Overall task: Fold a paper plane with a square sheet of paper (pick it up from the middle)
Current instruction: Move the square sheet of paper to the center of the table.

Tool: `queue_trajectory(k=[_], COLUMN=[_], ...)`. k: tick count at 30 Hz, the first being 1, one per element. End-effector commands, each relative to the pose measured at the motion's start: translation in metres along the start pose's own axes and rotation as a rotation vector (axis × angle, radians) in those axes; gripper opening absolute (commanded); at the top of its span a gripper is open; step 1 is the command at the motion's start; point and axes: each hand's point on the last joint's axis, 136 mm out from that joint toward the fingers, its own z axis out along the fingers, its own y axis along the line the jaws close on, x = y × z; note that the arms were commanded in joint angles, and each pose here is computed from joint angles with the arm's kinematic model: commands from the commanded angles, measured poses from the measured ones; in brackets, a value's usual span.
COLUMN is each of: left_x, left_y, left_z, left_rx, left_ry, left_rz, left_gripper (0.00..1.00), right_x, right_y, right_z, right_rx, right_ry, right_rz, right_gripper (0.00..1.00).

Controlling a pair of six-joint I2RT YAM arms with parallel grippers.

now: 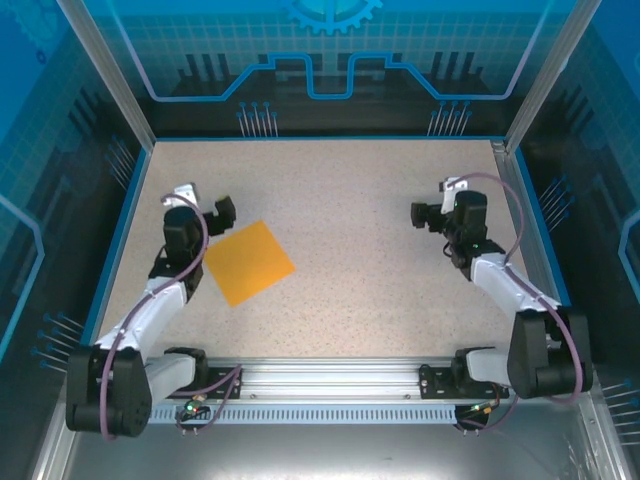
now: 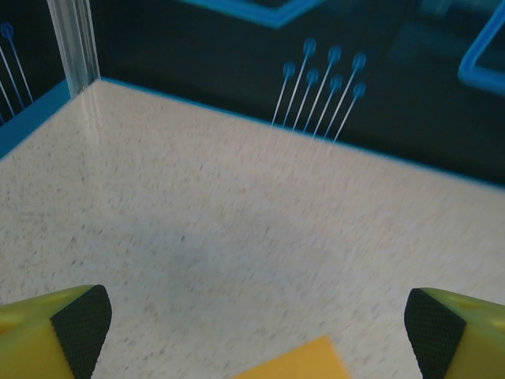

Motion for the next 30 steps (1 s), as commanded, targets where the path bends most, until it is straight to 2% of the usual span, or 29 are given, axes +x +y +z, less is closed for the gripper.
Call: queue_trajectory(k=[1,3,6,9,14,17,21,30], left_x=[0.029,0.046,0.079,0.107,0.137,0.154,0.177,0.217], left_y=[0.016,0.003,-0.039,-0.074,-0.082,-0.063,-0.051,-0.072], left_z=[-0.009,-0.006,0.000,0.000,0.008,0.014,0.007,0.010], left_rx=[-0.131,-0.085,0.118,0.285,0.233,0.083,0.004,0.016], left_ry=[0.248,0.385,0.624,0.773,0.864,0.920,0.969,1.077], left_rz=[-0.164,-0.217,-0.259,-0.311,-0.272,-0.272,-0.281,-0.253], left_gripper=[0.99,0.99,0.99,0.99,0.99,0.99,0.99,0.99], right_x=[0.040,0.044,0.046,0.047,0.062,0.072,0.080,0.099], right_y=[0.003,0.015,0.045,0.076,0.107,0.116,0.122,0.125], right_z=[-0.021,-0.024,-0.030,-0.035,-0.033,-0.031,-0.031,-0.028], right_rx=[-0.005,-0.066,-0.232,-0.380,-0.419,-0.396,-0.384,-0.373], right_ry=[0.284,0.324,0.324,0.324,0.411,0.456,0.487,0.542], right_rz=[0.164,0.210,0.277,0.306,0.263,0.221,0.198,0.203], right_gripper=[0.99,0.99,0.99,0.99,0.99,0.99,0.99,0.99])
